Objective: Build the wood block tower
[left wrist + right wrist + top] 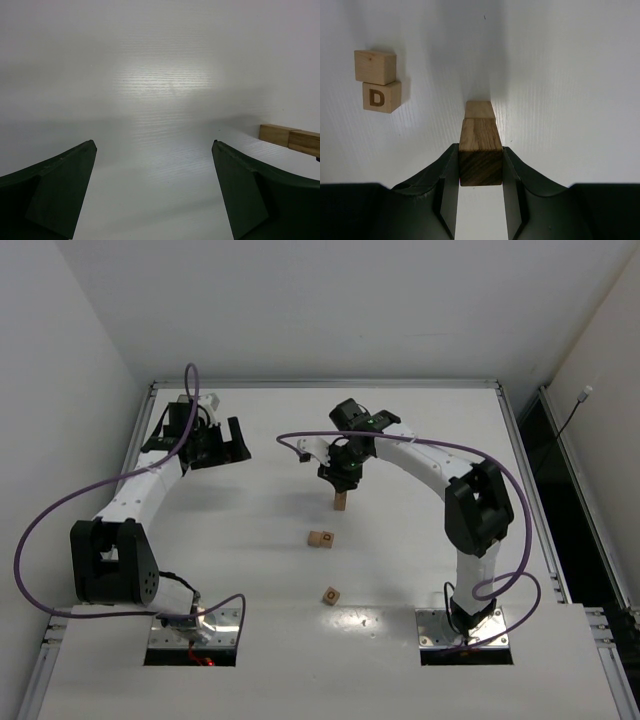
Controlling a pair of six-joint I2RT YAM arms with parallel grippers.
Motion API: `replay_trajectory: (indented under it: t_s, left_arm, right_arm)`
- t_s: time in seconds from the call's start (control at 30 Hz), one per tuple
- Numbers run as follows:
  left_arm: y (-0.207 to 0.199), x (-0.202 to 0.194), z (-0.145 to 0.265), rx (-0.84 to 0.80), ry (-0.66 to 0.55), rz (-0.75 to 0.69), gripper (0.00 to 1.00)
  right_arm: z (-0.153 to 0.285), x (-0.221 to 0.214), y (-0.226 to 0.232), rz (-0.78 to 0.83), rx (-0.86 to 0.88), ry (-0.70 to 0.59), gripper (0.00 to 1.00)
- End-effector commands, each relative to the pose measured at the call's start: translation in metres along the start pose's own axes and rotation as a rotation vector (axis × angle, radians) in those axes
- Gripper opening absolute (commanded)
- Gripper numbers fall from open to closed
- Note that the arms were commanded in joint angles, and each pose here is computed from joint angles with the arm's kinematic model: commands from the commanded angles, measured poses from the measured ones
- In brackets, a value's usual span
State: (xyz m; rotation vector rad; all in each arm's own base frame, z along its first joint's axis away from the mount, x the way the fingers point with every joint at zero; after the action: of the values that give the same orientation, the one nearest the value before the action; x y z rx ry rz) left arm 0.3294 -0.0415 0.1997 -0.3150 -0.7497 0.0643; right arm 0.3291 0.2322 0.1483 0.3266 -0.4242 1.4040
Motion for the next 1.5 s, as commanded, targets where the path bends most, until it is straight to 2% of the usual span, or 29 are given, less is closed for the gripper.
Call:
replay_trajectory:
  t_s: [0.0, 0.13, 0.17, 0.37, 0.4, 0.57, 0.63, 0.8, 0.83, 0.87, 1.03, 1.07, 1.13, 1.17, 1.37, 1.47]
  left_arm:
    - [-0.004, 0.020, 0.006, -0.021, -0.065, -0.010, 0.99]
    - [-0.004, 0.020, 0.006, -0.021, -0.065, -0.010, 0.99]
    - [-0.004, 0.020, 0.006, -0.021, -0.065, -0.010, 0.99]
    - [-0.003, 0.019, 0.003, -0.020, -0.057, -0.008, 0.99]
    - [-0.003, 0.019, 0.003, -0.020, -0.057, -0.008, 0.99]
    - [-0.003, 0.019, 0.003, -0.020, -0.057, -0.008, 0.99]
    - [-0.003, 0.019, 0.003, -0.020, -0.057, -0.008, 0.99]
    - [-0.003, 0.014, 0.005, 0.003, -0.058, -0.012, 0.99]
    - [-0.003, 0.016, 0.009, 0.016, -0.076, -0.016, 0.99]
    - [-0.004, 0.008, 0.008, 0.011, -0.058, -0.032, 0.99]
    - [-0.014, -0.011, 0.021, -0.005, -0.072, -0.133, 0.99]
    - [-0.018, -0.015, 0.022, -0.031, -0.074, -0.160, 0.99]
    - [-0.022, -0.033, 0.022, -0.092, -0.052, -0.225, 0.99]
    - [-0.025, -0.037, 0.026, -0.101, -0.059, -0.251, 0.99]
    - [-0.032, -0.070, 0.027, -0.203, -0.013, -0.489, 0.99]
    - [-0.048, -0.081, 0.043, -0.303, -0.049, -0.646, 0.99]
  right_arm:
    - [-0.004, 0.002, 0.003, 0.022, 0.010, -0.016, 0.01]
    - [-0.004, 0.002, 0.003, 0.022, 0.010, -0.016, 0.13]
    - [-0.004, 0.002, 0.003, 0.022, 0.010, -0.016, 0.20]
    - [-0.002, 0.001, 0.005, 0.023, 0.009, -0.017, 0.36]
    - [-0.002, 0.002, 0.003, 0.026, 0.003, -0.023, 0.43]
    - [0.003, 0.003, 0.005, 0.029, -0.003, -0.029, 0.55]
    - [0.000, 0.001, 0.005, 0.029, -0.004, -0.030, 0.62]
    - [0.009, 0.003, 0.008, 0.039, -0.040, -0.068, 0.78]
    - [0.020, 0.007, 0.008, 0.036, -0.076, -0.086, 0.86]
    - [0.021, 0.005, 0.010, 0.026, -0.097, -0.094, 0.88]
    - [0.054, -0.010, 0.013, -0.008, -0.272, -0.109, 0.91]
    - [0.075, -0.009, 0.013, -0.010, -0.344, -0.153, 0.92]
    - [0.085, -0.023, 0.018, -0.031, -0.400, -0.149, 1.00]
    - [0.094, -0.027, 0.015, -0.038, -0.449, -0.173, 1.00]
    - [0.127, -0.070, 0.012, -0.253, -0.606, -0.184, 1.00]
    - [0.136, -0.086, 0.013, -0.330, -0.611, -0.188, 1.00]
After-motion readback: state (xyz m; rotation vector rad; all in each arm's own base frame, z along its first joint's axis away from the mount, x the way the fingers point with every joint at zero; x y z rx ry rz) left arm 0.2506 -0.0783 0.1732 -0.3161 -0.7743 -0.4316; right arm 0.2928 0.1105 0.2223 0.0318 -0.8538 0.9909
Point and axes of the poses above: each gripper's point midway between its finger pads, its own z axis back along the fingers, its own y axis along the line the jaws close on, x = y × z, the point moved 7 cm from there along z, back along the fingers, and after that the axes turned 3 degrees about -z, right-handed, at the moved point
